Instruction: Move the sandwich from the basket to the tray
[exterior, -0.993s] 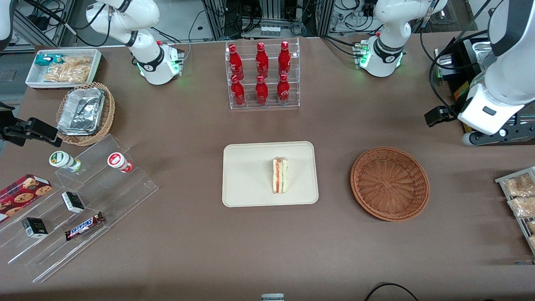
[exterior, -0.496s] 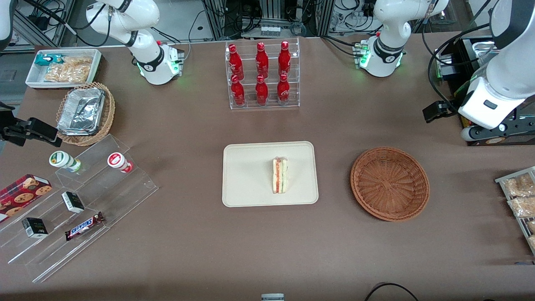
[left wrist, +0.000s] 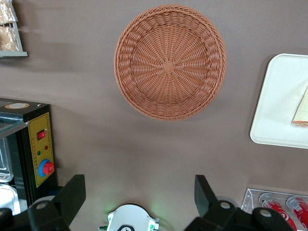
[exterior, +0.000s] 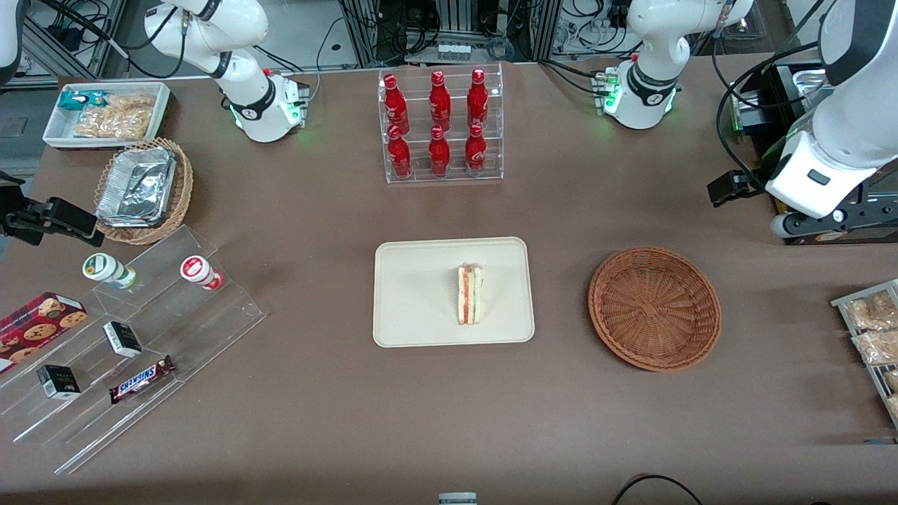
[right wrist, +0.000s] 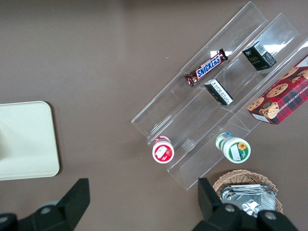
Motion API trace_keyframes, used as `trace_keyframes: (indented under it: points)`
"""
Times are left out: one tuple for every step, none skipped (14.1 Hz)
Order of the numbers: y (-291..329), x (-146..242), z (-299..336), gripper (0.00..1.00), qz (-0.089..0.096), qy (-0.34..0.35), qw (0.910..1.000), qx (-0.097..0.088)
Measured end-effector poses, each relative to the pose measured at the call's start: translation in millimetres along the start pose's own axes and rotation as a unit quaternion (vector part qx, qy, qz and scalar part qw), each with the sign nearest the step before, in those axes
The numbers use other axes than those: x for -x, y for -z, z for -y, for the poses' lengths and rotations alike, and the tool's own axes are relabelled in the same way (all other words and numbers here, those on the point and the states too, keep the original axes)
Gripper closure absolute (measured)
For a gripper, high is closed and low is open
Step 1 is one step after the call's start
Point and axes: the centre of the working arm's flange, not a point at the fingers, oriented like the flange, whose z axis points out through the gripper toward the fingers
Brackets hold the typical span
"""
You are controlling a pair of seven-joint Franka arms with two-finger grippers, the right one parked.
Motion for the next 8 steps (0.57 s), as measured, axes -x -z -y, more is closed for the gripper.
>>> trace_keyframes:
  points:
    - [1.2, 2.1, -0.4, 0.00, -0.002, 0.000, 1.0000, -0.001]
    - [3.1, 4.4, -0.4, 0.00, -0.004, 0.000, 1.0000, -0.001]
    - [5.2, 6.1, -0.2, 0.00, -0.006, 0.000, 1.0000, -0.001]
    - [6.6, 7.2, 0.0, 0.00, -0.007, 0.000, 1.0000, -0.001]
    - [6.9, 7.4, 0.0, 0.00, -0.008, 0.000, 1.0000, -0.001]
    - [6.8, 7.1, -0.1, 0.00, -0.008, 0.000, 1.0000, -0.001]
    - [7.1, 6.8, -0.2, 0.00, -0.009, 0.000, 1.0000, -0.001]
    - [7.3, 6.5, -0.2, 0.00, -0.011, 0.000, 0.9999, 0.000]
